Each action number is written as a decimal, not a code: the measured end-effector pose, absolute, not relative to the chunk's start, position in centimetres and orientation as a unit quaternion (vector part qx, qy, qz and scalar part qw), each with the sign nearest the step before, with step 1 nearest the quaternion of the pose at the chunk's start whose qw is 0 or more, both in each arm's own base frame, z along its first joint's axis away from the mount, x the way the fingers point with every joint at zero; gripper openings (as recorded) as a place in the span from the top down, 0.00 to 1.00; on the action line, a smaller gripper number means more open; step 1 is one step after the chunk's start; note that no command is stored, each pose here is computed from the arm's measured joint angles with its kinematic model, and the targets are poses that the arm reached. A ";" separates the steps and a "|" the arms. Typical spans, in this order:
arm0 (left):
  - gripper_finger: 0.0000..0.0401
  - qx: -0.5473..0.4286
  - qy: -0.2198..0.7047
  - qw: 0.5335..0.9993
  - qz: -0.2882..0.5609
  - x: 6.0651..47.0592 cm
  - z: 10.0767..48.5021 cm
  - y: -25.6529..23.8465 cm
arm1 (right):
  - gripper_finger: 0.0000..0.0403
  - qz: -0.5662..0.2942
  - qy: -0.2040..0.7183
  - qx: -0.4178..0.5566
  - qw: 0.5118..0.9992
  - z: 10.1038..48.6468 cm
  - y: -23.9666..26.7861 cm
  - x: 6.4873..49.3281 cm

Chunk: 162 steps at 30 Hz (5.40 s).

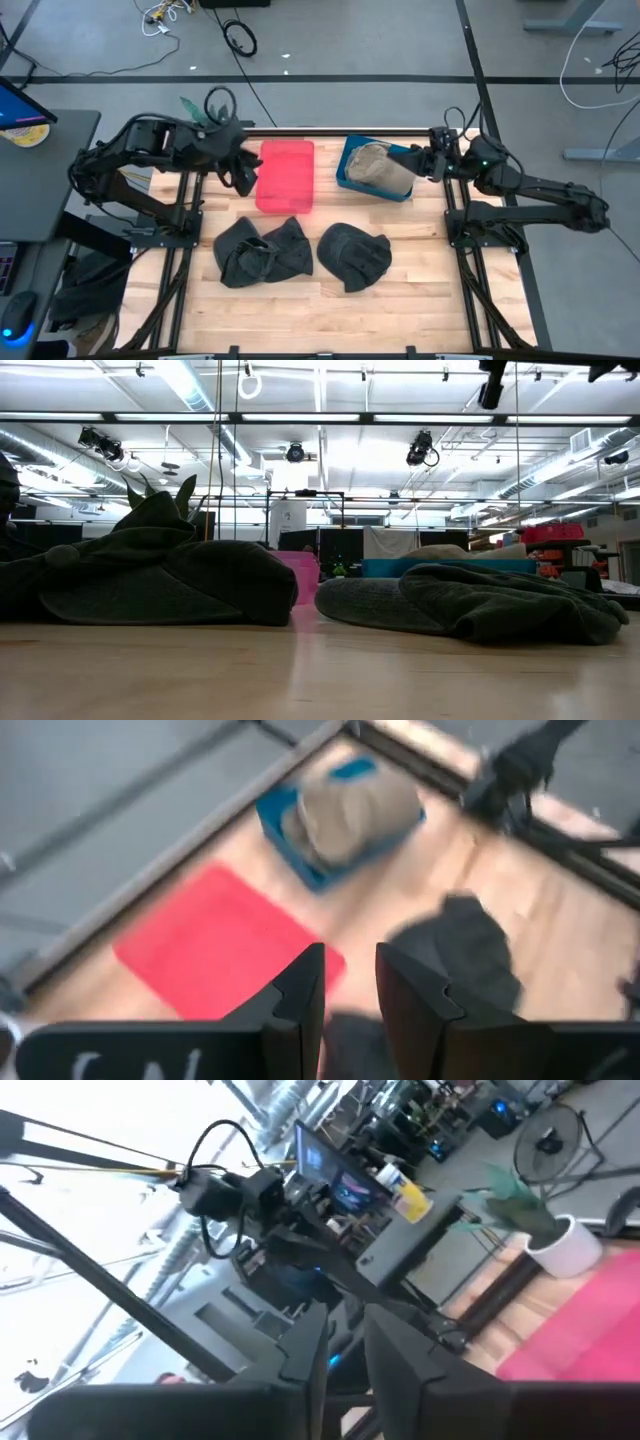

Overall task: Pick & Place hat
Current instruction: Put the left black cap into the blue bin

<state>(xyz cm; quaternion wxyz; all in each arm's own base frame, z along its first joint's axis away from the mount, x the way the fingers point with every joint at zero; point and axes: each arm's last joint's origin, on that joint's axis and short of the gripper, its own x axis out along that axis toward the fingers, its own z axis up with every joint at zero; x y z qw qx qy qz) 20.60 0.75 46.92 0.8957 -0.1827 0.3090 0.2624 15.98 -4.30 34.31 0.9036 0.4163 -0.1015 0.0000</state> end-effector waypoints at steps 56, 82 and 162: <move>0.85 -0.205 0.439 0.859 0.169 15.2 24.1 0.3 | 0.55 -0.019 0.056 0.472 0.879 30.0 -3.5 20.4; 0.48 -0.143 0.516 0.844 0.012 17.1 22.1 2.4 | 0.55 -0.021 0.060 0.471 0.880 29.9 -3.5 20.4; 0.96 -0.064 0.426 0.883 -0.186 23.5 36.9 1.3 | 0.55 -0.024 0.067 0.462 0.884 29.8 -3.5 20.4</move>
